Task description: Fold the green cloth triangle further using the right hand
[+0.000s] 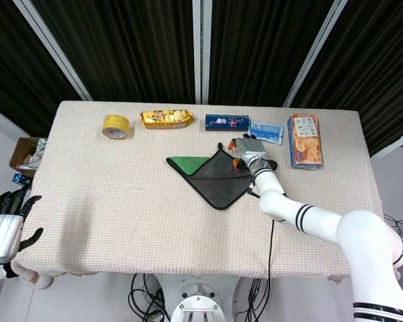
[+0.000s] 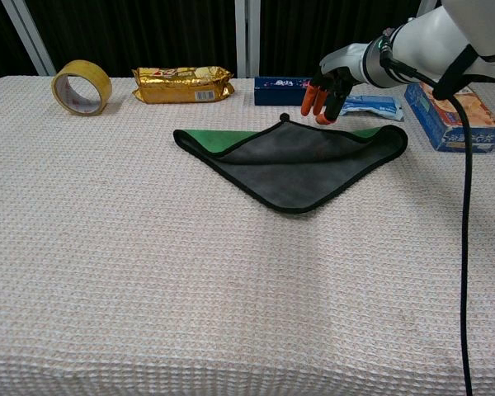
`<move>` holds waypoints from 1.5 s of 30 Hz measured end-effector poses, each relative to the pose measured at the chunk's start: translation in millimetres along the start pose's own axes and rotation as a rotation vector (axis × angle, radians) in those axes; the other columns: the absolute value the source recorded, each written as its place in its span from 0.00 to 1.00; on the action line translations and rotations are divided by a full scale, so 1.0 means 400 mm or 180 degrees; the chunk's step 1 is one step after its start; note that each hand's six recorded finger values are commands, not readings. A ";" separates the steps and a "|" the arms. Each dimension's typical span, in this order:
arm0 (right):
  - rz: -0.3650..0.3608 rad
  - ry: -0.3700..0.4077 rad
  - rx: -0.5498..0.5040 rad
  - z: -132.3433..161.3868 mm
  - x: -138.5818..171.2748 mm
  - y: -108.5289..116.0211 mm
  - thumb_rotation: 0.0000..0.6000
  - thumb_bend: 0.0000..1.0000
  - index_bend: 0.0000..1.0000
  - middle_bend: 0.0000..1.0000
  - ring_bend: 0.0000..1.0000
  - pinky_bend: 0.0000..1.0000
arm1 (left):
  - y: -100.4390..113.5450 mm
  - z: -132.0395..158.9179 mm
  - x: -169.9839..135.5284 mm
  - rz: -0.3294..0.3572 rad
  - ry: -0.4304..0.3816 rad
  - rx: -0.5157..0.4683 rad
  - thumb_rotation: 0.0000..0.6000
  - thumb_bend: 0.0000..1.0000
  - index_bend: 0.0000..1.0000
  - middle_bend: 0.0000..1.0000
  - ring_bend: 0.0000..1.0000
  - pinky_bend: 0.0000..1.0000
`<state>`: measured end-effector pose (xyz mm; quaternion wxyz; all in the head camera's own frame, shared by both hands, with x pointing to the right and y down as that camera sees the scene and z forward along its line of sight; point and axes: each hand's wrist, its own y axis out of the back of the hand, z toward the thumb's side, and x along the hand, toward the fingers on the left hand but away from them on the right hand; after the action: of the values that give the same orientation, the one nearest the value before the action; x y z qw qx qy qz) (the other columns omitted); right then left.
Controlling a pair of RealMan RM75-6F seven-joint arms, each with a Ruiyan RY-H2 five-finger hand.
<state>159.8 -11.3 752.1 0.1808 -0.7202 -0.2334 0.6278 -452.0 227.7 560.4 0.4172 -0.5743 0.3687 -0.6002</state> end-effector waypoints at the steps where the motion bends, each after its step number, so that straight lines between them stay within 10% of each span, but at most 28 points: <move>1: 0.0009 -0.0012 0.0016 0.004 -0.003 -0.001 1.00 0.36 0.29 0.19 0.00 0.00 | -0.001 0.000 0.000 -0.0002 0.0000 -0.0002 1.00 0.19 0.23 0.07 0.14 0.14; 25: 0.0090 -0.0072 -0.0077 0.083 -0.070 -0.040 1.00 0.36 0.43 0.16 0.00 0.00 | -0.024 -0.050 -0.014 -0.0066 0.0154 -0.0041 1.00 0.19 0.23 0.07 0.14 0.14; 45: 0.0050 0.0815 -0.0050 0.124 0.054 -0.096 1.00 0.19 0.54 0.21 0.00 0.00 | -0.029 -0.056 -0.014 -0.0052 0.0129 -0.0063 1.00 0.19 0.23 0.07 0.14 0.14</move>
<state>108.6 30.8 748.3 0.1986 -0.7976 -0.2077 0.5304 -475.4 236.6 567.5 0.3989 -0.5691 0.3783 -0.6115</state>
